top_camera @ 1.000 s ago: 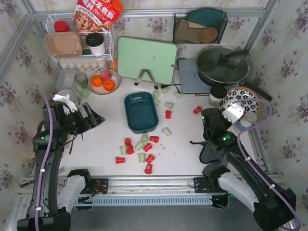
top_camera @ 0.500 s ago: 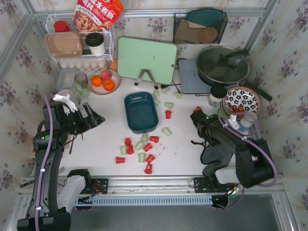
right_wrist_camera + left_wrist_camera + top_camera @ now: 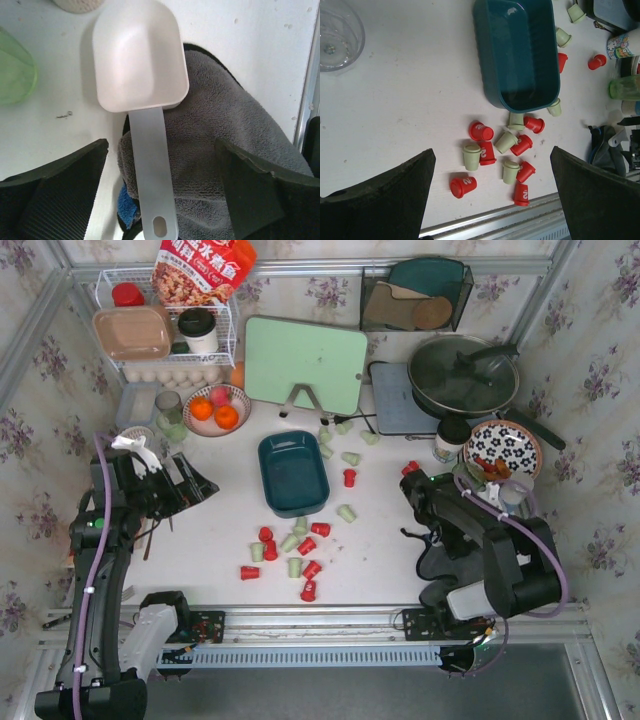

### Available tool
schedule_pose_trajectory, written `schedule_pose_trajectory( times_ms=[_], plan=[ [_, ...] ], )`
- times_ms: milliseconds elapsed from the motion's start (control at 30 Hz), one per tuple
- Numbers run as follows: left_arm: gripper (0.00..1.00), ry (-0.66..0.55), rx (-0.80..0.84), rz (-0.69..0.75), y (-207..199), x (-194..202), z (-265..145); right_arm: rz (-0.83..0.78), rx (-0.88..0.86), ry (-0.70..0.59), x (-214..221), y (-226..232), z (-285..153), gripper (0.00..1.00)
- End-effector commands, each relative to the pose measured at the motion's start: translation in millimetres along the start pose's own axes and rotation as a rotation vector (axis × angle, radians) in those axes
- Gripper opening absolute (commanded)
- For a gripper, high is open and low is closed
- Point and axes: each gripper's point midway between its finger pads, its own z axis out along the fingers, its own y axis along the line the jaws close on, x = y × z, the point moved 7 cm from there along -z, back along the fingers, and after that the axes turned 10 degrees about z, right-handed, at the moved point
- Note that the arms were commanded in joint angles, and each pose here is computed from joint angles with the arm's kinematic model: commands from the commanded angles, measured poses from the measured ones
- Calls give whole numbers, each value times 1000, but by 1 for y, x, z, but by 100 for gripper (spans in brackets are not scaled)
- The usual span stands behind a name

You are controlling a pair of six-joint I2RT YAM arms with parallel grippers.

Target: Mix the coffee capsules in the storage basket

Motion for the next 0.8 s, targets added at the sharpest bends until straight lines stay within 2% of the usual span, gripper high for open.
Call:
schedule_pose_trajectory(
  times_ms=[0, 200, 400, 633, 767],
  plan=[
    [99, -13, 9, -3, -1, -3, 1, 1, -20, -100, -26, -1, -8, 99],
    [99, -11, -8, -9, 2, -4, 4, -127, -226, -126, -62, 24, -39, 100],
    [99, 37, -12, -24, 5, -5, 10, -356, -614, -86, -68, 52, -63, 100],
    [99, 51, -70, -1, 11, -2, 11, -343, -1098, -2, -54, 58, -91, 99],
    [100, 50, -123, 23, 9, 1, 11, -310, -1267, 2, -45, 71, -104, 95]
  ],
)
